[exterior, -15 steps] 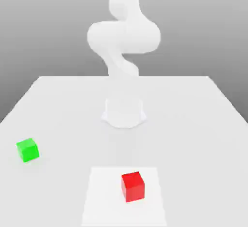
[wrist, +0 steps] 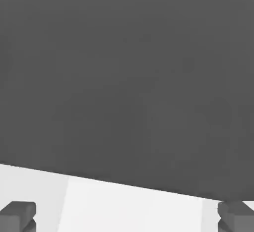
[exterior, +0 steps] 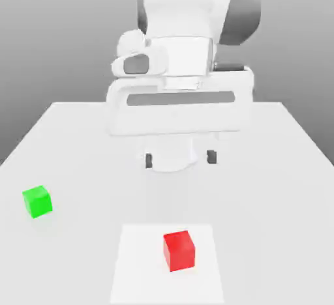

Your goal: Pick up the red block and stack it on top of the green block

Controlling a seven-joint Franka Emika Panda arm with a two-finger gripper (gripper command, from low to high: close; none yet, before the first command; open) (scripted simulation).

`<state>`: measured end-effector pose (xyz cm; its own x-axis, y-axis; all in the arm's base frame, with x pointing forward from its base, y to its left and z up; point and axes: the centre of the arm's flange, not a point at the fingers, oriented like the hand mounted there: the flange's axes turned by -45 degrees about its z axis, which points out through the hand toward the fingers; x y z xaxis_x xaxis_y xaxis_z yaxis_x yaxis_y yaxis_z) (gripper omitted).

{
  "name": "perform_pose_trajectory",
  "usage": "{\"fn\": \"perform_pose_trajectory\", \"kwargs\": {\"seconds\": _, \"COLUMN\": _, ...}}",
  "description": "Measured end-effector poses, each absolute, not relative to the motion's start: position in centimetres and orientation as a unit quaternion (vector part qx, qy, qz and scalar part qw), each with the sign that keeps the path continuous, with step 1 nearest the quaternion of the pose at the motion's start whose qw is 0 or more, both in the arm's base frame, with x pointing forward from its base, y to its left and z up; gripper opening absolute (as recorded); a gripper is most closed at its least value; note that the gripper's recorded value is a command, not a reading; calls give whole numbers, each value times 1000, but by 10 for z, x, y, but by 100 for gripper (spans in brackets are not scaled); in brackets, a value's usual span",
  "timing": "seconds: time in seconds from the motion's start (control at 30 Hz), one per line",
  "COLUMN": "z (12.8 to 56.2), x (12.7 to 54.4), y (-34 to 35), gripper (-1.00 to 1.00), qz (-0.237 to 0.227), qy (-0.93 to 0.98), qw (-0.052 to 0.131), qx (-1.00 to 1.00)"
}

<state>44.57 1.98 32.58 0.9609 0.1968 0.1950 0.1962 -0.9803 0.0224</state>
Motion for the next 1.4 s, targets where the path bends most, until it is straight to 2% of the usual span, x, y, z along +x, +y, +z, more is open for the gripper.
{"fn": "perform_pose_trajectory", "kwargs": {"seconds": 0.17, "z": 226, "x": 412, "y": 24, "gripper": 0, "qz": 15, "qy": 130, "qw": 0, "qx": 991}}
{"fn": "perform_pose_trajectory", "kwargs": {"seconds": 0.37, "z": 156, "x": 405, "y": 23, "gripper": 0, "qz": 0, "qy": 134, "qw": 0, "qx": 991}}
{"fn": "perform_pose_trajectory", "kwargs": {"seconds": 0.4, "z": 148, "x": 404, "y": 23, "gripper": -100, "qz": 0, "qy": 134, "qw": 0, "qx": 991}}
{"fn": "perform_pose_trajectory", "kwargs": {"seconds": 0.63, "z": 147, "x": 404, "y": 23, "gripper": -100, "qz": 0, "qy": 134, "qw": 0, "qx": 991}}
{"fn": "perform_pose_trajectory", "kwargs": {"seconds": 0.83, "z": 202, "x": 404, "y": 19, "gripper": -100, "qz": 0, "qy": 131, "qw": 0, "qx": 991}}
{"fn": "perform_pose_trajectory", "kwargs": {"seconds": 0.93, "z": 216, "x": 399, "y": -54, "gripper": -100, "qz": 0, "qy": 58, "qw": 5, "qx": 998}}
{"fn": "perform_pose_trajectory", "kwargs": {"seconds": 1.07, "z": 228, "x": 371, "y": -149, "gripper": -100, "qz": 0, "qy": -36, "qw": 10, "qx": 999}}
{"fn": "perform_pose_trajectory", "kwargs": {"seconds": 1.23, "z": 239, "x": 308, "y": -248, "gripper": -100, "qz": -1, "qy": -148, "qw": 8, "qx": 989}}
{"fn": "perform_pose_trajectory", "kwargs": {"seconds": 1.4, "z": 242, "x": 239, "y": -310, "gripper": -100, "qz": 0, "qy": -235, "qw": 0, "qx": 972}}
